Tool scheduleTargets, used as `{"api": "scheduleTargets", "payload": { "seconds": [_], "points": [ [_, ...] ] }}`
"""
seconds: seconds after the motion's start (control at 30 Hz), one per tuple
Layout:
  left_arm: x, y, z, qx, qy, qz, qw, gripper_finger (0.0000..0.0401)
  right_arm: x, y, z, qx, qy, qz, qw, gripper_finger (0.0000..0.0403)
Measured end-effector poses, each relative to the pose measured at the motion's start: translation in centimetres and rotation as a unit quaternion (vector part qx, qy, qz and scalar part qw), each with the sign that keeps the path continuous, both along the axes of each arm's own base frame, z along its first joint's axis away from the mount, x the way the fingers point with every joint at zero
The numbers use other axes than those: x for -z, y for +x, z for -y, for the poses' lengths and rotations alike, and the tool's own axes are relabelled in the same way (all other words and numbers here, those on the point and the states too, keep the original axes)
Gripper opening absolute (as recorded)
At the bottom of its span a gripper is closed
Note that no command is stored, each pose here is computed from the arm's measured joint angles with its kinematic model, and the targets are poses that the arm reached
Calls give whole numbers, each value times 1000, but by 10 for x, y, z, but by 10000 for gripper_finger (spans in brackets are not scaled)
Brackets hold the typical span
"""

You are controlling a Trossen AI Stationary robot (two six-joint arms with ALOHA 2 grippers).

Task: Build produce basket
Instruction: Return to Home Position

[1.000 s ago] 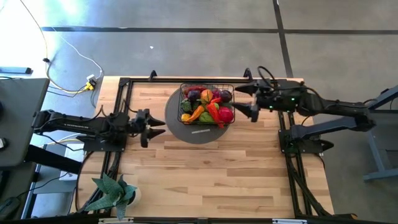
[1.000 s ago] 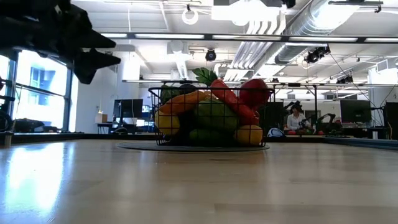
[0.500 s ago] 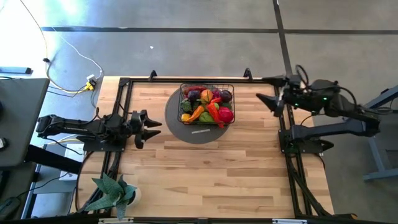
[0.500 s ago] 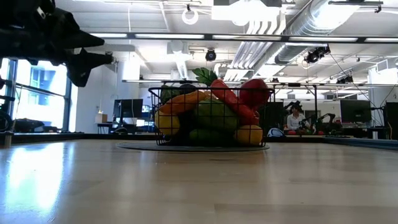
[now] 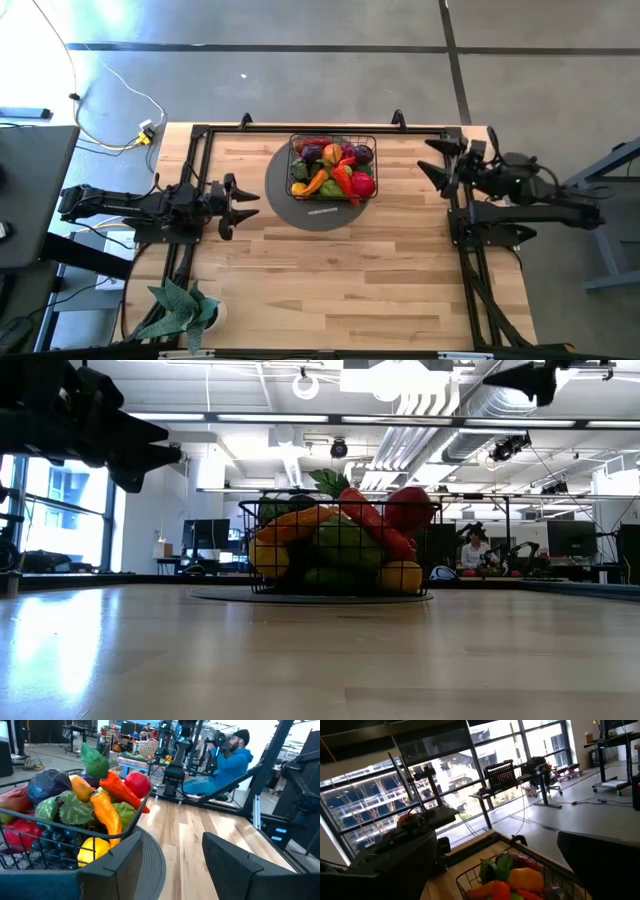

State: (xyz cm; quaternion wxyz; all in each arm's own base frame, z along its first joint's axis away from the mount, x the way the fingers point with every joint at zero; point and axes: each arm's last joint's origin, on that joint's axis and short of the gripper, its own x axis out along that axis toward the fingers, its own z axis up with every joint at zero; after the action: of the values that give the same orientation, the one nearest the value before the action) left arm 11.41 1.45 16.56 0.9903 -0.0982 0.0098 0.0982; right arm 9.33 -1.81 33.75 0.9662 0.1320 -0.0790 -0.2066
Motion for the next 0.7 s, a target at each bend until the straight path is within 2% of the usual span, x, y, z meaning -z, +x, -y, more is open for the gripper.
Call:
{"api": "scheduleTargets", "payload": {
  "seconds": [0.2,0.37,0.7],
  "points": [
    [-1,0,0,1,30,-3,1000,195,44,-1,0,-3,21,28,999,399],
    [-1,0,0,1,6,2,1000,195,76,0,0,-4,36,19,999,399],
    [-1,0,1,19,10,1,1000,195,127,2,0,-4,59,-5,998,399]
  ]
}}
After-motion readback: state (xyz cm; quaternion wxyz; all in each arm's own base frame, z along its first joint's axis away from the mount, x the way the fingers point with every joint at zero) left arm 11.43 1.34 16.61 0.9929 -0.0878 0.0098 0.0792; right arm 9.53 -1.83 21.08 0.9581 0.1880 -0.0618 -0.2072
